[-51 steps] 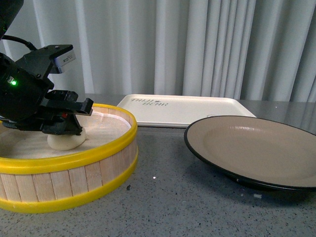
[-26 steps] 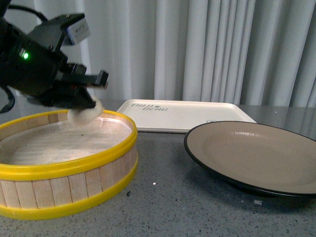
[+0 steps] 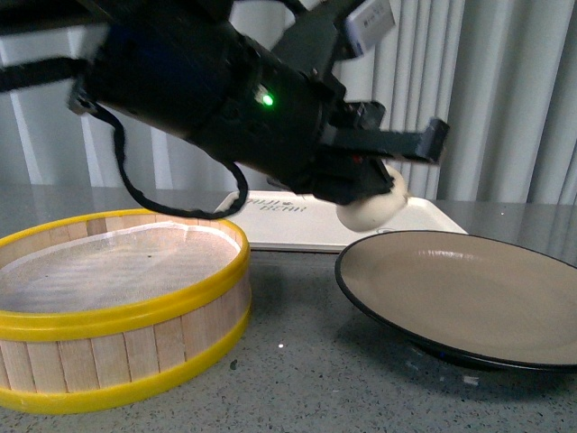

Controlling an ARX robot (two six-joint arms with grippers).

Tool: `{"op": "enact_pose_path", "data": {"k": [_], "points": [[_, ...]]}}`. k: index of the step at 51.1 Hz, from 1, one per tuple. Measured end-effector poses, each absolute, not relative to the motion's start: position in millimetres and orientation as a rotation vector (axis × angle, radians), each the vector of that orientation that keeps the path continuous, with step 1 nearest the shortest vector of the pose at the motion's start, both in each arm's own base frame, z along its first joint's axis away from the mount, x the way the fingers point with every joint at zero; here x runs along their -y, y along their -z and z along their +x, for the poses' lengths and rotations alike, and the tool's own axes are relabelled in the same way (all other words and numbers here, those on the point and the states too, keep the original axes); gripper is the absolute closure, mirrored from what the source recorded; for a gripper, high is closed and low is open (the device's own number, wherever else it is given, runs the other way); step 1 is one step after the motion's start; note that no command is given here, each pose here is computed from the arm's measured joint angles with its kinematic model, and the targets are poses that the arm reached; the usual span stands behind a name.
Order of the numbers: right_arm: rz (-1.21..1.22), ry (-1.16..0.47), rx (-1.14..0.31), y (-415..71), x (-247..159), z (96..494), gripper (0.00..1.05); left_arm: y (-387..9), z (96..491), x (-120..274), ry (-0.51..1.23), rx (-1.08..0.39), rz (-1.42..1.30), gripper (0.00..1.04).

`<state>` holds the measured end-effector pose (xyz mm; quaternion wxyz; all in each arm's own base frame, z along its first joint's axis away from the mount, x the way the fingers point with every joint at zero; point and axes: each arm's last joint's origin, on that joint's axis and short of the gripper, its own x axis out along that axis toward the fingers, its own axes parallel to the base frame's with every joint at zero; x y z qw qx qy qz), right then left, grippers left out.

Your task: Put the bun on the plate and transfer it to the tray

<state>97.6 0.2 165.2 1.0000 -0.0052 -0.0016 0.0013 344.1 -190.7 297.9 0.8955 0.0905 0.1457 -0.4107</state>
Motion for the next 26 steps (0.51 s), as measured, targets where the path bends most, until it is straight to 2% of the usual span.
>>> {"op": "enact_pose_path", "data": {"k": [15,26], "points": [[-0.01,-0.003,0.003,-165.2,-0.2,97.6,0.08,-271.6,369.0,233.6,0.952,-0.346,0.249,1.0],[-0.01,-0.003,0.003,-165.2,-0.2,97.6,0.08,-262.2,369.3,245.3,1.015,-0.388,0.272,1.0]]}}
